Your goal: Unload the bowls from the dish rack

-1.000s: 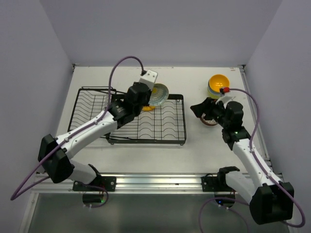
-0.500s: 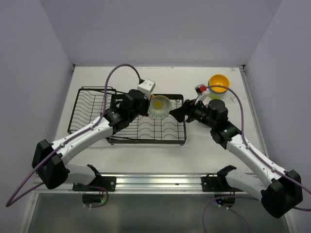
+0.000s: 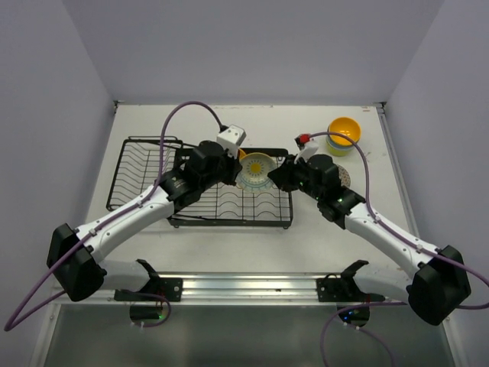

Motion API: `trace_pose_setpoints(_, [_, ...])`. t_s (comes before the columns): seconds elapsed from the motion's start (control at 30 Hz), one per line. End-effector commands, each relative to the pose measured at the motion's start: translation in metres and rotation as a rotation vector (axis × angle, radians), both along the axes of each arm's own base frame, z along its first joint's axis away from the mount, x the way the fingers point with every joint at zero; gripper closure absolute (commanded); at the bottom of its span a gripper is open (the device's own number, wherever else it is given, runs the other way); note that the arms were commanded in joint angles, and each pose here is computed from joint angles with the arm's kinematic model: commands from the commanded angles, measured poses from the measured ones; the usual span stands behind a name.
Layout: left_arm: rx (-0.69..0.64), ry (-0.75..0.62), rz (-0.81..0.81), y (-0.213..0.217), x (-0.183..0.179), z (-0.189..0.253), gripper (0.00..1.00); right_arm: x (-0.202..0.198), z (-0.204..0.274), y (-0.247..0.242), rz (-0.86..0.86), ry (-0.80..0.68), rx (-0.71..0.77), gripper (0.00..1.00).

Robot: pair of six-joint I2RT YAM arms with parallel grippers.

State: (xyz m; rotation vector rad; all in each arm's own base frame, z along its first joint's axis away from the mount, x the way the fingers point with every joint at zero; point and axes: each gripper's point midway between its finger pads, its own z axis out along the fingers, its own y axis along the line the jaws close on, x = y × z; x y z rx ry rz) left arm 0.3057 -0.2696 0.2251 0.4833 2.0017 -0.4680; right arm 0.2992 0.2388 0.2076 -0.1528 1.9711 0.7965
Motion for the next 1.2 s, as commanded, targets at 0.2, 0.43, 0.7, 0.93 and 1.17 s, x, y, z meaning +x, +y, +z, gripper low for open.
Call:
trace_pose_setpoints(0.2, [-0.083,-0.052,-0.045,-0.013,0.000,0.021,0.55,0.015,0.020,-0.026,-0.188,-0.039,0.000,1.00])
trace_pose_setpoints(0.43, [-0.026,-0.119,0.058,0.009,0.010,0.030,0.23,0.019,0.014,-0.073,-0.380,-0.017,-0.096,1.00])
trace_pose_setpoints(0.7, [0.088,-0.252,0.177,0.038,0.011,0.043,0.19,0.027,0.010,-0.160,-0.586,0.045,-0.078,1.00])
trace_pose_setpoints(0.93, [0.144,-0.298,0.179,0.032,0.003,0.044,0.17,0.023,-0.015,-0.218,-0.703,0.174,-0.043,1.00])
trace_pose_setpoints(1.17, [0.164,-0.318,0.177,0.031,-0.001,0.045,0.16,0.019,-0.050,-0.245,-0.716,0.330,0.071,1.00])
